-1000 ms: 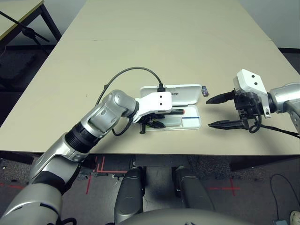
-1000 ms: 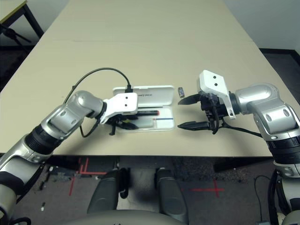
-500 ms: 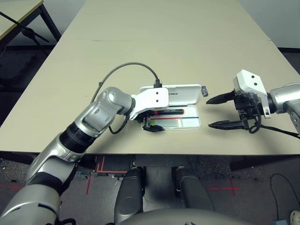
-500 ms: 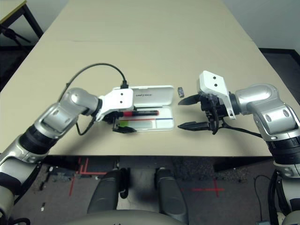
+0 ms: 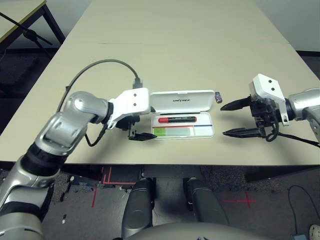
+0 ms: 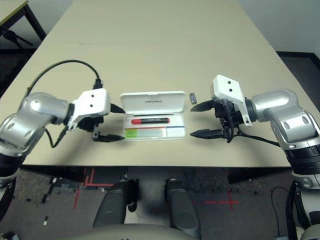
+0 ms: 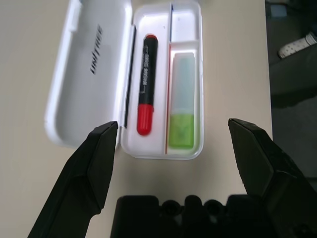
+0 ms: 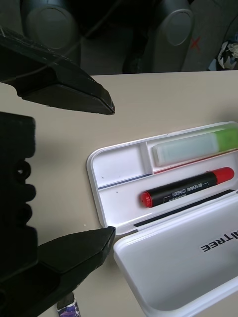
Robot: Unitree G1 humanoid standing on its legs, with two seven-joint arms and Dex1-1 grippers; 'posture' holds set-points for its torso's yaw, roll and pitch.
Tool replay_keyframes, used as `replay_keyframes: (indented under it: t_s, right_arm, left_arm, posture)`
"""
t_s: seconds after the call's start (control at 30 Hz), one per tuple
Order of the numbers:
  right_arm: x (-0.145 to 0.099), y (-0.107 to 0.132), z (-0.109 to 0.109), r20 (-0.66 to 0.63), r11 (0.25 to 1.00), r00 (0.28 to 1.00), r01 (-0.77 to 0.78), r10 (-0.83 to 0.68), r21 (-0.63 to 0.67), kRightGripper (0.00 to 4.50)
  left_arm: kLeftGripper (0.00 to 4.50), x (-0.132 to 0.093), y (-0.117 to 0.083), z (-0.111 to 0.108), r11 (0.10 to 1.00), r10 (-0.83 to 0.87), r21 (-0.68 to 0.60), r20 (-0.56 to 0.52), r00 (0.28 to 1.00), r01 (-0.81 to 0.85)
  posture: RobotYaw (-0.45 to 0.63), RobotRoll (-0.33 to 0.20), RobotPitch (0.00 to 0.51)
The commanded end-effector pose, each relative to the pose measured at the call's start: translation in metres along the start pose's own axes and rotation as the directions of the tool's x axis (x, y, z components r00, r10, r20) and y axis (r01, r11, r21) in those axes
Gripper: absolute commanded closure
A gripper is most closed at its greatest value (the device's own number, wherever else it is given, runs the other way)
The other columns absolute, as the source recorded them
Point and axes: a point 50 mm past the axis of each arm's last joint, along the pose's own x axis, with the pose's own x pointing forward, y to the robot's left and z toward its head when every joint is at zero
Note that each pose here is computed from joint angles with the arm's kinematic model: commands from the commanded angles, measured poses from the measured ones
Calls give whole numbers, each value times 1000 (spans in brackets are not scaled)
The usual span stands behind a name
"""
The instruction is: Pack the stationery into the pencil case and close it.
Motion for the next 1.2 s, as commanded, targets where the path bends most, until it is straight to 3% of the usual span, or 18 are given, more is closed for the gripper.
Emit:
replay_keyframes:
  t_s: [0.03, 0.33, 0.57, 0.7, 0.93, 1.2]
  right_arm:
    - [-7, 1, -4, -30, 999, 999, 33, -32, 26, 0]
    - [-28, 5, 1, -122, 968, 988, 120, -94, 221, 0]
    - [-46, 0, 13, -106, 896, 972, 235, -211, 376, 0]
    - [-51, -11, 2, -215, 818, 920, 391, -328, 422, 0]
    - [-28, -38, -9, -334, 646, 824, 566, -457, 512, 0]
    - [6, -59, -14, -355, 558, 803, 590, -479, 583, 0]
  left_arm:
    - [14, -9, -2, 11, 1000, 15, 14, 45, 999, -15]
    - [14, -12, -7, 11, 1000, 25, -12, 114, 993, -24]
    - [14, -7, -11, 10, 1000, 15, -21, 125, 992, -13]
    - [14, -5, -11, 9, 1000, 11, -21, 130, 992, -8]
    - [14, -3, -10, 10, 1000, 7, -10, 130, 992, -6]
    - [14, -2, -12, 9, 1000, 14, -8, 111, 994, -14]
  posture:
    - [53, 0, 159]
    - [48, 0, 166]
    - [42, 0, 171]
    - [35, 0, 170]
    - [43, 0, 168]
    - [73, 0, 165]
